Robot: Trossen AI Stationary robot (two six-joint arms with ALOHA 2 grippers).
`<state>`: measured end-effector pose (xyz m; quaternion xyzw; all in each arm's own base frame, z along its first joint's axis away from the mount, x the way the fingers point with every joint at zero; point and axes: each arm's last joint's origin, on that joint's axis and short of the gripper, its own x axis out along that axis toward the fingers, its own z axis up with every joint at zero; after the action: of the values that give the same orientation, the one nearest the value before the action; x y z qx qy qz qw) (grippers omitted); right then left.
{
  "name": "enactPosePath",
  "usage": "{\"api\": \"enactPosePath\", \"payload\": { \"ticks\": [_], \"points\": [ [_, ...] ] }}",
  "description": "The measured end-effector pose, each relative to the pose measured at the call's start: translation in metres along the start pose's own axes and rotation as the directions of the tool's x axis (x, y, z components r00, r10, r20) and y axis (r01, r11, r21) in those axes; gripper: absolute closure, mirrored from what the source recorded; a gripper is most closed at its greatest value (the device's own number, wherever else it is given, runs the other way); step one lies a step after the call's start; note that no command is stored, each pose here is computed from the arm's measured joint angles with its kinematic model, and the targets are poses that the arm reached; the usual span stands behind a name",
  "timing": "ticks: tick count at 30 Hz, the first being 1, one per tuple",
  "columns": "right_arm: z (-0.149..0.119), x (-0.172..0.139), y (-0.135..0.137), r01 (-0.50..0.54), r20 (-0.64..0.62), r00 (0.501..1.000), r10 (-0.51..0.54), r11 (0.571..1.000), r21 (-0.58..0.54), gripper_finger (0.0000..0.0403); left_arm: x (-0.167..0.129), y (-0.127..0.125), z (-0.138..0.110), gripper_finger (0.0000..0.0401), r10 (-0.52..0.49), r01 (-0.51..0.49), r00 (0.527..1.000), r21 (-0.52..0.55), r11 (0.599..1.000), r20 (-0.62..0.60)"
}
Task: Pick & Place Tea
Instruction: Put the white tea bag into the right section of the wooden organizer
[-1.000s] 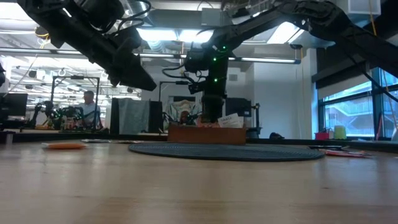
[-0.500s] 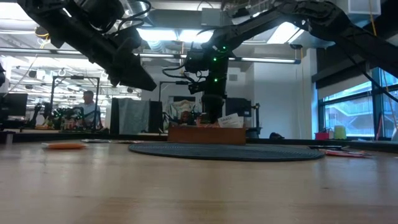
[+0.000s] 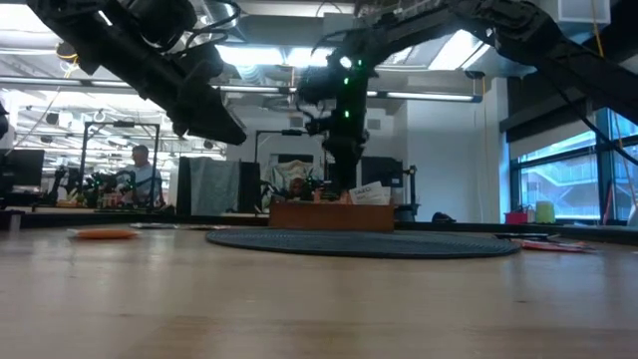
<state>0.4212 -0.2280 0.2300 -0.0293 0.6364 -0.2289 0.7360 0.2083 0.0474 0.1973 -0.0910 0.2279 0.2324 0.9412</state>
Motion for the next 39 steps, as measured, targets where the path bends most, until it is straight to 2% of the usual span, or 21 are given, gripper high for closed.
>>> {"api": "enactPosePath", "payload": {
  "ticks": [2, 4, 6, 9, 11, 15, 19, 23, 28, 30, 34, 39],
  "points": [
    [0.002, -0.013, 0.001, -0.108, 0.03, 0.994, 0.108, 0.994, 0.019, 0.0226, -0.004, 0.0, 0.001, 0.0306, -0.021, 0.021, 1.0, -0.016, 1.0, -0.003],
    [0.006, -0.022, 0.008, -0.25, 0.087, 0.965, 0.247, 0.968, 0.028, 0.0226, -0.009, -0.001, 0.001, 0.0306, -0.084, 0.084, 0.996, -0.025, 0.996, -0.02],
    [0.012, -0.031, 0.016, -0.391, 0.149, 0.912, 0.382, 0.92, 0.033, 0.0227, -0.015, -0.004, -0.002, 0.0306, -0.14, 0.138, 0.988, -0.044, 0.99, -0.059],
    [0.024, -0.042, 0.032, -0.536, 0.258, 0.809, 0.527, 0.843, -0.04, 0.0229, -0.026, -0.006, -0.012, 0.0306, -0.156, 0.139, 0.974, -0.11, 0.984, -0.166],
    [0.032, -0.048, 0.047, -0.574, 0.312, 0.756, 0.575, 0.812, -0.105, 0.0229, -0.034, -0.007, -0.02, 0.0306, -0.157, 0.123, 0.958, -0.152, 0.981, -0.239],
    [0.049, -0.064, 0.083, -0.561, 0.424, 0.691, 0.586, 0.804, -0.198, 0.0229, -0.047, -0.019, -0.033, 0.0306, -0.19, 0.123, 0.919, -0.206, 0.971, -0.345],
    [0.06, -0.069, 0.115, -0.552, 0.484, 0.653, 0.583, 0.803, -0.225, 0.0229, -0.055, -0.029, -0.049, 0.0306, -0.095, 0.008, 0.896, -0.198, 0.98, -0.434],
    [0.064, -0.068, 0.139, -0.559, 0.492, 0.632, 0.599, 0.792, -0.246, 0.023, -0.058, -0.034, -0.062, 0.0306, 0.021, -0.134, 0.878, -0.203, 0.97, -0.478],
    [0.063, -0.055, 0.164, -0.557, 0.446, 0.661, 0.603, 0.793, -0.248, 0.023, -0.052, -0.038, -0.076, 0.0306, 0.105, -0.242, 0.828, -0.182, 0.953, -0.551],
    [0.066, -0.049, 0.171, -0.56, 0.454, 0.657, 0.603, 0.792, -0.241, 0.023, -0.046, -0.04, -0.081, 0.0306, 0.128, -0.264, 0.808, -0.161, 0.951, -0.575],
    [0.062, -0.036, 0.176, -0.589, 0.393, 0.689, 0.609, 0.786, -0.186, 0.023, -0.036, -0.044, -0.092, 0.0306, 0.163, -0.294, 0.768, -0.115, 0.949, -0.619],
    [0.055, -0.032, 0.175, -0.6, 0.32, 0.724, 0.611, 0.787, -0.144, 0.023, -0.024, -0.051, -0.097, 0.0306, 0.15, -0.263, 0.77, -0.093, 0.96, -0.621]
  ]
}}
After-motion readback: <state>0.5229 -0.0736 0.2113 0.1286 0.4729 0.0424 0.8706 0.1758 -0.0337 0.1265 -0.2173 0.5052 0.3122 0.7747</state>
